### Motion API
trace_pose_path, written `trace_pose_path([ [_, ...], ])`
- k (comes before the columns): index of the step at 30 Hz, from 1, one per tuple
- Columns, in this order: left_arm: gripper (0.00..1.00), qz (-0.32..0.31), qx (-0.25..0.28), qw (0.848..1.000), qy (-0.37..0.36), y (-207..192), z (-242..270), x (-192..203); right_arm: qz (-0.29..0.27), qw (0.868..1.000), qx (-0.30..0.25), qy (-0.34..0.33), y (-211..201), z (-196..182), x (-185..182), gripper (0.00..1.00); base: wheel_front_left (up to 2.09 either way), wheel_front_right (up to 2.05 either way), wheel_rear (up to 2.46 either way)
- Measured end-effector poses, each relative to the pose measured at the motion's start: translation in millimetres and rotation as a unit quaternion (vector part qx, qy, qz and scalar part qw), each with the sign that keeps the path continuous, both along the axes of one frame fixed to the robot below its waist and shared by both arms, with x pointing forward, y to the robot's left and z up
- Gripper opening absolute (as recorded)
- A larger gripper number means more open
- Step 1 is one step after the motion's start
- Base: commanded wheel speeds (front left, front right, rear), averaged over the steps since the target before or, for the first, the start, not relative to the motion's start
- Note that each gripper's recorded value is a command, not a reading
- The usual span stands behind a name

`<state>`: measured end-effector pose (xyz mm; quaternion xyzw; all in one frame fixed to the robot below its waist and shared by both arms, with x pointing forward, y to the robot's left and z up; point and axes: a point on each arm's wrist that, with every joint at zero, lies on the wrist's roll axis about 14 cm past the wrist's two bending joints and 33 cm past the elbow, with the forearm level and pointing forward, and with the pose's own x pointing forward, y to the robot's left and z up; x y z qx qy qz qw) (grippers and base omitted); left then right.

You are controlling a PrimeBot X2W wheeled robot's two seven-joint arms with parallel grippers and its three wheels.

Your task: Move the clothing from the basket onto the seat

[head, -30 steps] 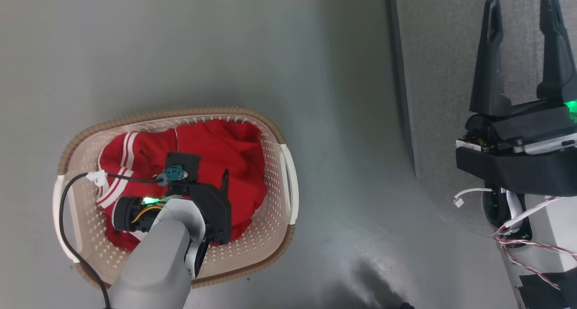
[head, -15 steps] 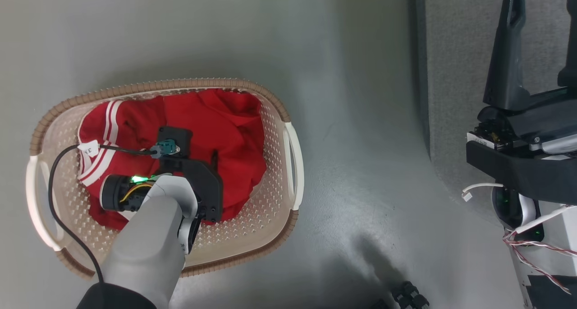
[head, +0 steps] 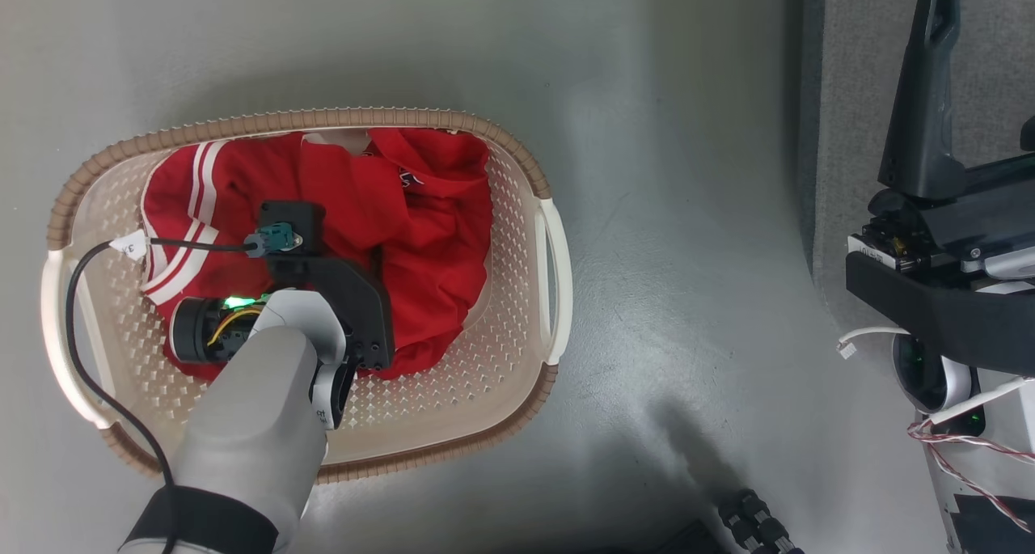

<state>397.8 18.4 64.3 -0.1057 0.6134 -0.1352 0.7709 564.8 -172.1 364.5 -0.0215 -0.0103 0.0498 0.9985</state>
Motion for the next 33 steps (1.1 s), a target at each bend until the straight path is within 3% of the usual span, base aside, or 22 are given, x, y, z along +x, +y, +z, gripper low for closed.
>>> trace_pose_path([
  [4,1.0,0.009,-0.003,1.0,0.006,0.2,-0.8,-1.3,0.002,1.0,0.002,0.002,1.7,-2.5,0.0,1.0,0.0,0.0,0.0],
  [5,0.79,0.009,-0.005,1.0,0.007,-0.4,-0.7,-1.7,0.002,1.0,0.002,0.002,1.7,-2.6,-0.1,1.0,0.0,0.0,0.0],
  [6,0.28,0.008,-0.006,1.0,0.007,-1.3,-0.5,-2.1,0.002,1.0,0.002,0.002,1.7,-2.7,-0.1,1.0,0.0,0.0,0.0],
  [7,0.0,0.004,-0.011,1.0,0.007,-2.8,-0.2,-2.7,0.002,1.0,0.002,0.003,1.6,-2.8,-0.1,1.0,0.0,0.0,0.0],
  [19,0.0,-0.029,-0.026,0.999,-0.013,-12.6,12.1,-0.9,-0.003,1.0,-0.001,0.011,-0.7,-2.5,-1.5,1.0,0.0,0.0,0.0],
  [33,0.0,-0.038,-0.033,0.994,-0.099,-11.8,61.6,22.9,-0.003,1.0,0.0,0.02,-3.4,16.6,-6.0,1.0,0.0,0.0,0.0],
])
